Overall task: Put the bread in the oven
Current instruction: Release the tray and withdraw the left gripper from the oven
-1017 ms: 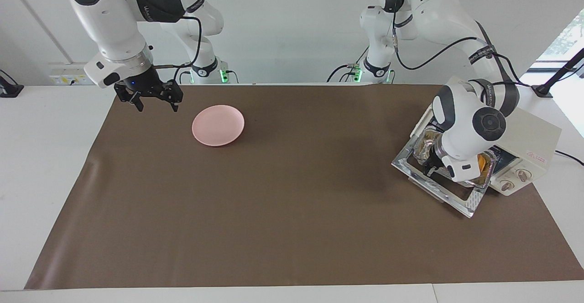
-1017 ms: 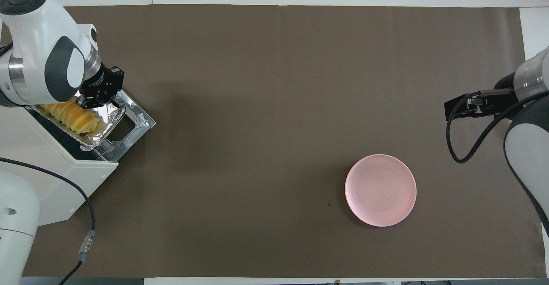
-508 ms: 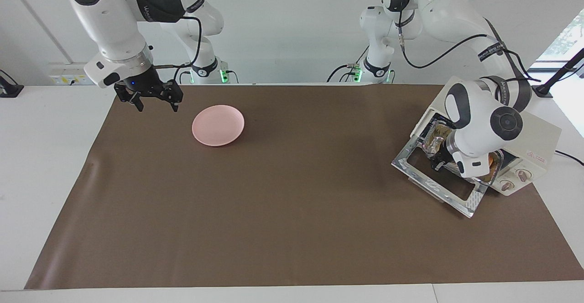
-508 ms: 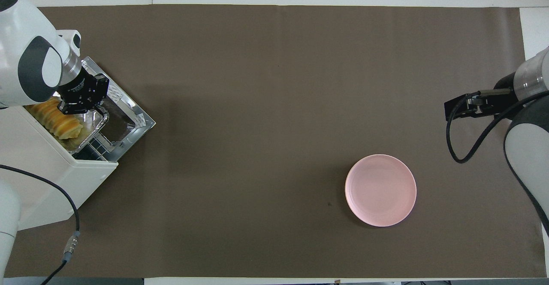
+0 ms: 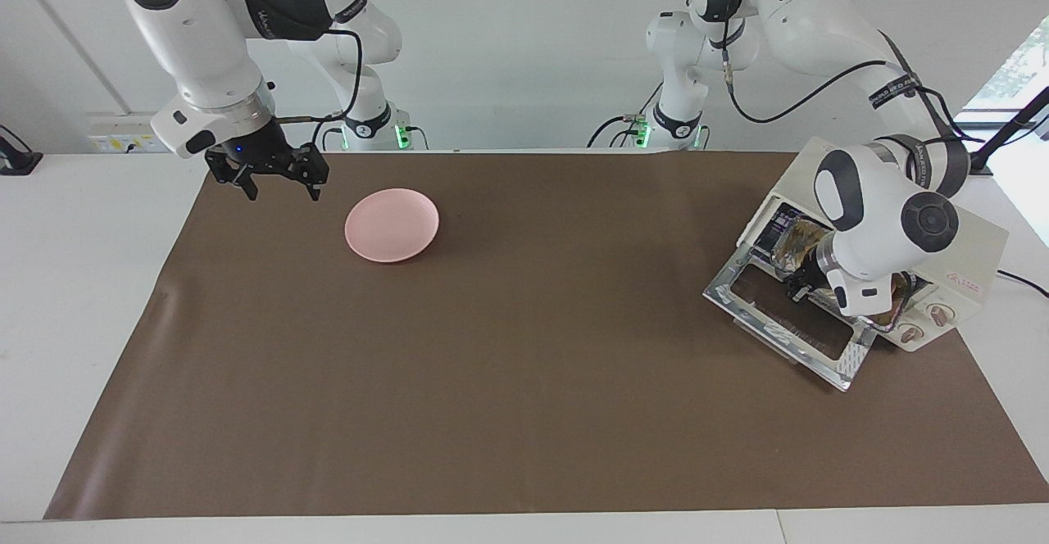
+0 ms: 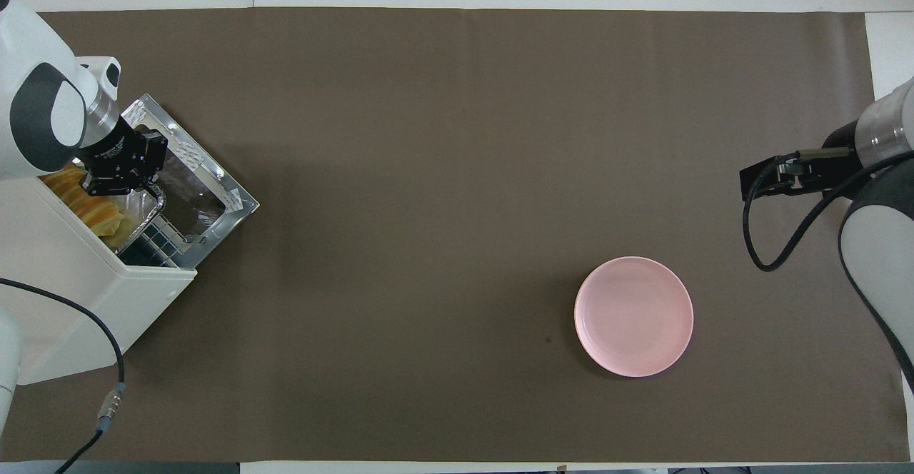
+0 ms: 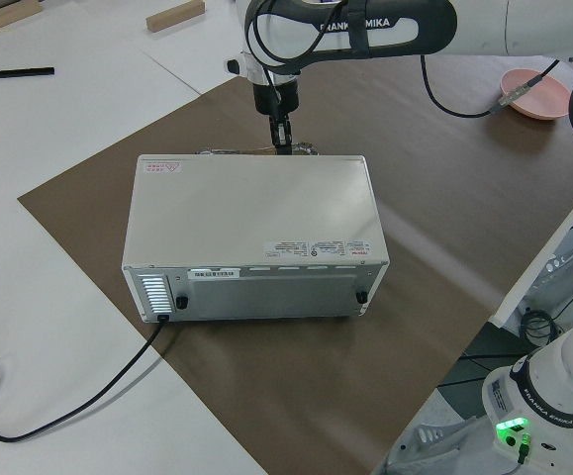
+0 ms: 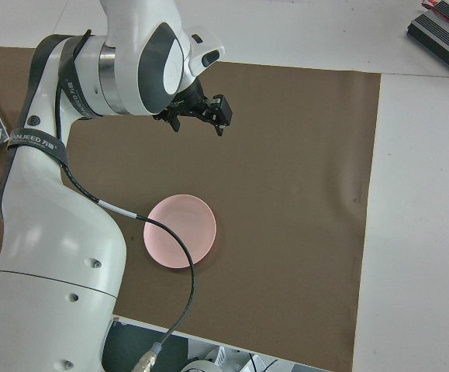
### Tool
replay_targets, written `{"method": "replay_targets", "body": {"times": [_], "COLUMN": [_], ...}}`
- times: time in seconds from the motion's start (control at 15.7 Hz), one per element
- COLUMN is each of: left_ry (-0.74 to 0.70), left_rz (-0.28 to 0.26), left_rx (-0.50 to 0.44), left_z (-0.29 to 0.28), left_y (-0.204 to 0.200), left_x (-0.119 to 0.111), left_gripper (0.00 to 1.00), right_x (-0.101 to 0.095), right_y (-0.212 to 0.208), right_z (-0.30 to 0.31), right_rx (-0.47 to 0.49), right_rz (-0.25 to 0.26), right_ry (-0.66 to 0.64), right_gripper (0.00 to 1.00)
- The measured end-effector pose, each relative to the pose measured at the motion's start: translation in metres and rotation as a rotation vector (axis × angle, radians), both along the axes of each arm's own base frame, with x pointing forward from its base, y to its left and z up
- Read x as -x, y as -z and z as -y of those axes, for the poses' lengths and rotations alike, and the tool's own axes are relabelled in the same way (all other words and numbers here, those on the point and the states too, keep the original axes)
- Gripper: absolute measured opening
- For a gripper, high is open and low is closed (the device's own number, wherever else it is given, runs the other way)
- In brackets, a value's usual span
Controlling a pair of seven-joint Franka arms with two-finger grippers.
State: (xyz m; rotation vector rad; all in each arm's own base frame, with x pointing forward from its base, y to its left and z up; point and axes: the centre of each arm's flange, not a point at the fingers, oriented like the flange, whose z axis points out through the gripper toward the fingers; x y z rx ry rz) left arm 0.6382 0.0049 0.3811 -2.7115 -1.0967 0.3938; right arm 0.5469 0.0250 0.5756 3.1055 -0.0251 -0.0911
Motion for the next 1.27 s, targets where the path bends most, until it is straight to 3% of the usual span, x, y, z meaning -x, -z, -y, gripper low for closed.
{"method": "replay_targets", "body": {"times": [1.27], "left_ry": [0.032], "left_rz": [-0.070], "left_rx": [-0.020], "left_z": [-0.014], "left_y": [0.011], "left_x": [0.027], "left_gripper": [0.02], "right_x": [0.000], "right_y": [0.000], "right_z": [0.000], "right_rx": [0.000], "right_rz": [0.000], "right_ry": [0.000], "right_gripper": [1.00]}}
